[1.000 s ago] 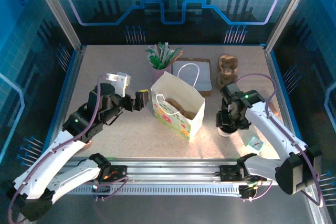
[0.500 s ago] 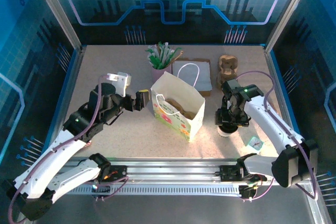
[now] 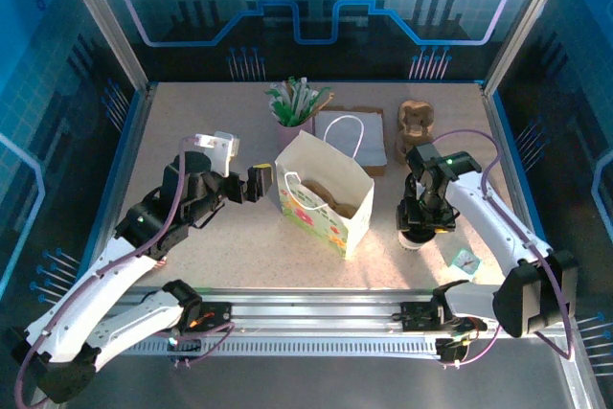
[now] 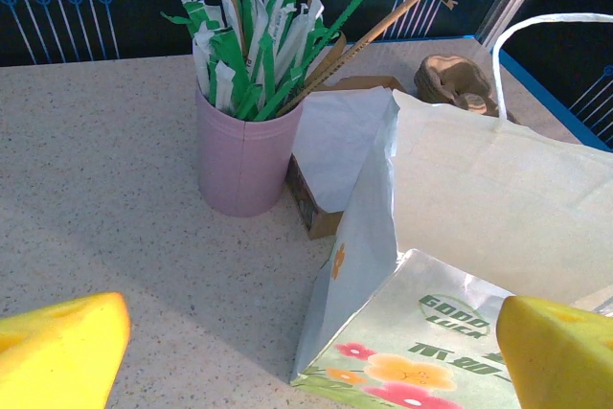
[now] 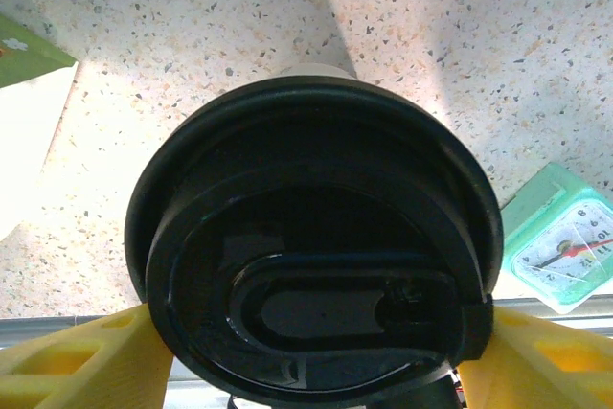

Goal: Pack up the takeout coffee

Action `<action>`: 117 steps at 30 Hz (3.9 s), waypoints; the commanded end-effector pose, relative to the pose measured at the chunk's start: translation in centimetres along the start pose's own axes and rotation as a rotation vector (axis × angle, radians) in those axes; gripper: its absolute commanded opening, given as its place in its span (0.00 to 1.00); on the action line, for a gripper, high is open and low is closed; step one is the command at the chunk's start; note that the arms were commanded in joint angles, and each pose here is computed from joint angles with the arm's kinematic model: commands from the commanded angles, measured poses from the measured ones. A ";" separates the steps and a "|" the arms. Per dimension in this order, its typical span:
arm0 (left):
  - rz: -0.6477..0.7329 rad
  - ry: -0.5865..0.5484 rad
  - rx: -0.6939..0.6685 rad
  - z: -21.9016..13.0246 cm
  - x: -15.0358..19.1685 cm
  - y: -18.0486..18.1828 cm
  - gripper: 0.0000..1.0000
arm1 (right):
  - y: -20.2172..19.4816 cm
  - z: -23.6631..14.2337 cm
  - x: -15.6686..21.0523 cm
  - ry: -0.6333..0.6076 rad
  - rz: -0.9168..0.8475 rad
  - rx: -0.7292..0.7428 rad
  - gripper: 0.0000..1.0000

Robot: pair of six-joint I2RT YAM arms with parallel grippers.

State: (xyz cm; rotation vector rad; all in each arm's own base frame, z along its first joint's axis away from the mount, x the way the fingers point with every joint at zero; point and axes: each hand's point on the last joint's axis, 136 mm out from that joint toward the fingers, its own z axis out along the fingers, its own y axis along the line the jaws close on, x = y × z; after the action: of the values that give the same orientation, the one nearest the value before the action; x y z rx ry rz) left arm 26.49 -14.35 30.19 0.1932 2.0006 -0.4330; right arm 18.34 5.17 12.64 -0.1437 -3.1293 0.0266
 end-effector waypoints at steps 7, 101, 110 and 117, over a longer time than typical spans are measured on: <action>0.010 -0.016 -0.002 -0.1 -0.5 0.1 0.99 | 0.2 0.4 0.3 0.032 -0.007 -0.020 0.74; 0.007 -0.062 -0.002 -0.5 -0.8 0.2 0.99 | -2.1 -15.1 -1.0 -0.549 0.257 -0.150 1.00; 0.005 -0.095 -0.013 -1.0 -1.1 0.6 0.99 | 1.3 -11.3 0.2 -0.464 0.084 -0.311 1.00; 0.005 -0.100 -0.018 -1.1 -1.2 0.7 0.99 | -1.0 -4.4 3.3 -0.122 0.106 -0.062 0.98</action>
State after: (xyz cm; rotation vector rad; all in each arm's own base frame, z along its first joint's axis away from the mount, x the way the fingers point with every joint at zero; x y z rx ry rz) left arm 26.07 -13.75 31.22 0.1703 1.9338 -0.4428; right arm 17.06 5.19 19.35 -0.3249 -3.3739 -0.1875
